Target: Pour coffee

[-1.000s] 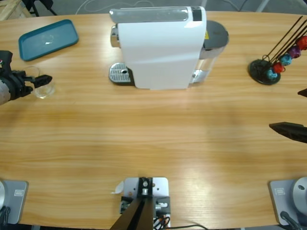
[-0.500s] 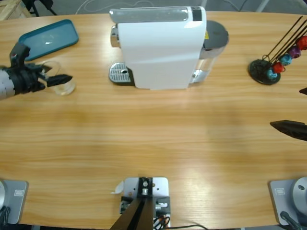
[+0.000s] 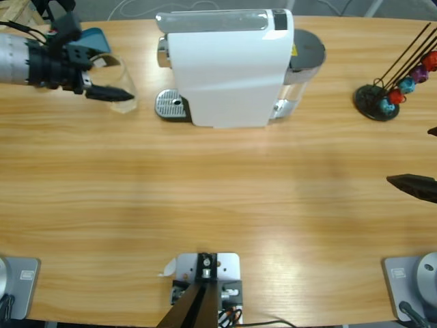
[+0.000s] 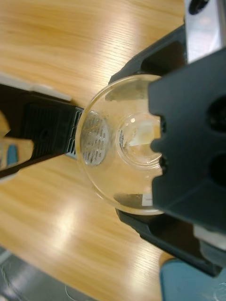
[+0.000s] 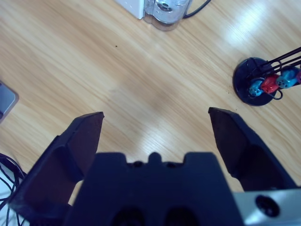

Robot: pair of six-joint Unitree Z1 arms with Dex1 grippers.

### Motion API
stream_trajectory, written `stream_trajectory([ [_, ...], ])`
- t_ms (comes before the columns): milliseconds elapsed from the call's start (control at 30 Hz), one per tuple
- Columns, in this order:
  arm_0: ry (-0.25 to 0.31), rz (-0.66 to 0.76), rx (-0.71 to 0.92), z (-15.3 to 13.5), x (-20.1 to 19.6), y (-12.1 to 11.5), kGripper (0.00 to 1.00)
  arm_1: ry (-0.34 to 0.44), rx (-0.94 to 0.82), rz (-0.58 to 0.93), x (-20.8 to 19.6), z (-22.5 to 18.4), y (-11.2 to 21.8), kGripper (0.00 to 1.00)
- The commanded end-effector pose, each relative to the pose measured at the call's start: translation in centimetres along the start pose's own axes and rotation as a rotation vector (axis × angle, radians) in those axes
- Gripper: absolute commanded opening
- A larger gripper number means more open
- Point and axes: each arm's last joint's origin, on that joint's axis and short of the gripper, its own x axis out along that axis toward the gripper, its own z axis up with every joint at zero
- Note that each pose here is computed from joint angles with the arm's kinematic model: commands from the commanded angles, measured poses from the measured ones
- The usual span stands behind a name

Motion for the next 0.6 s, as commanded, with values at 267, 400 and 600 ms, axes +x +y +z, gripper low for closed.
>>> stream_trajectory([
  [267,0.054,-0.185,0.109,-0.5,8.9,1.2,0.0,0.021,-0.024,-0.014,-0.2,-0.1,-0.1,1.0],
  [400,0.059,-0.188,0.096,-0.7,9.0,1.1,0.0,0.022,-0.024,-0.014,-0.2,-0.1,-0.1,1.0],
  [600,0.035,-0.159,0.075,-0.6,9.2,1.8,0.0,0.026,-0.025,-0.013,-0.1,-0.1,0.0,1.0],
])
